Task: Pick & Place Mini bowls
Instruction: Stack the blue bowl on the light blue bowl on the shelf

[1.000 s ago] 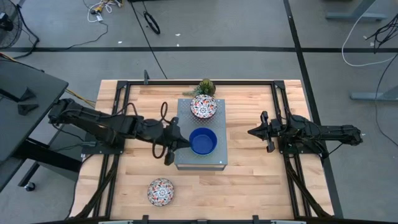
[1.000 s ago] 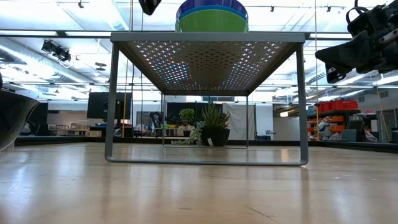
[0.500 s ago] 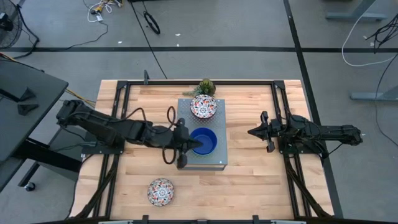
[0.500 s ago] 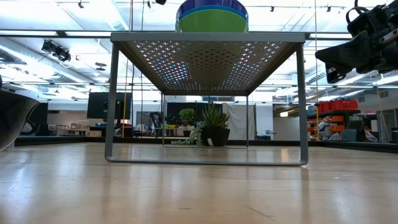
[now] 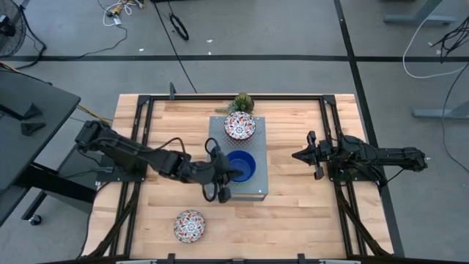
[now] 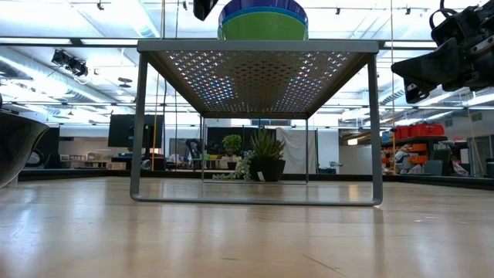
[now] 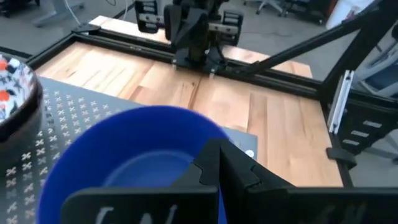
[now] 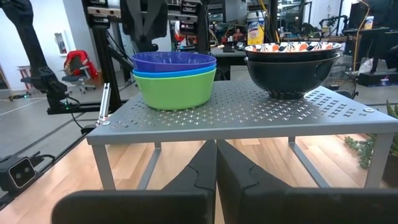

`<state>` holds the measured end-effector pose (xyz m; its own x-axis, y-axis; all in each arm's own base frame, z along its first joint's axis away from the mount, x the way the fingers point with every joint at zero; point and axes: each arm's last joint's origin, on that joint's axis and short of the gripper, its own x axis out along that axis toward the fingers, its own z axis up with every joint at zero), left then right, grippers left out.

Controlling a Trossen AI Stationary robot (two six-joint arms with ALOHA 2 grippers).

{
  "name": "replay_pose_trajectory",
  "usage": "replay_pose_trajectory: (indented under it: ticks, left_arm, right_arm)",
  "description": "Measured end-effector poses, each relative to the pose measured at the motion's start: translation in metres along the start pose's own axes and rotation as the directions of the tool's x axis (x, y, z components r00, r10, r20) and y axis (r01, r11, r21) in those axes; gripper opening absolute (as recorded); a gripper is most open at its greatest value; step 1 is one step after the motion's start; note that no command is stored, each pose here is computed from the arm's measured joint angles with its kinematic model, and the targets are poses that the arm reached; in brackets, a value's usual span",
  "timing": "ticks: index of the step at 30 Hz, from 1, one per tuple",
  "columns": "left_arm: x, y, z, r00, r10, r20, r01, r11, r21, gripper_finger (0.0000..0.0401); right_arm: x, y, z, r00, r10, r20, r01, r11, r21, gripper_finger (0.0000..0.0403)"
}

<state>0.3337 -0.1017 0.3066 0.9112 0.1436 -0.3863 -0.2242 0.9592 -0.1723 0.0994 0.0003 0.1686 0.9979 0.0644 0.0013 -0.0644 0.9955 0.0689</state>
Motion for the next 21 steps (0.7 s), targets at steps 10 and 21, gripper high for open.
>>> replay_pose_trajectory:
  ticks: [10,21]
  left_arm:
    - [-0.001,-0.002,-0.013,0.996,0.043,-0.083,-0.039,0.998,0.039,0.0000]
    - [-0.002,0.000,-0.013,0.994,0.058,-0.090,-0.053,0.997,0.064,0.0000]
  right_arm:
    - [0.000,0.000,0.000,1.000,0.000,0.000,0.000,1.000,0.000,0.0011]
    - [0.000,0.000,0.000,1.000,0.000,0.000,0.000,1.000,0.000,0.0011]
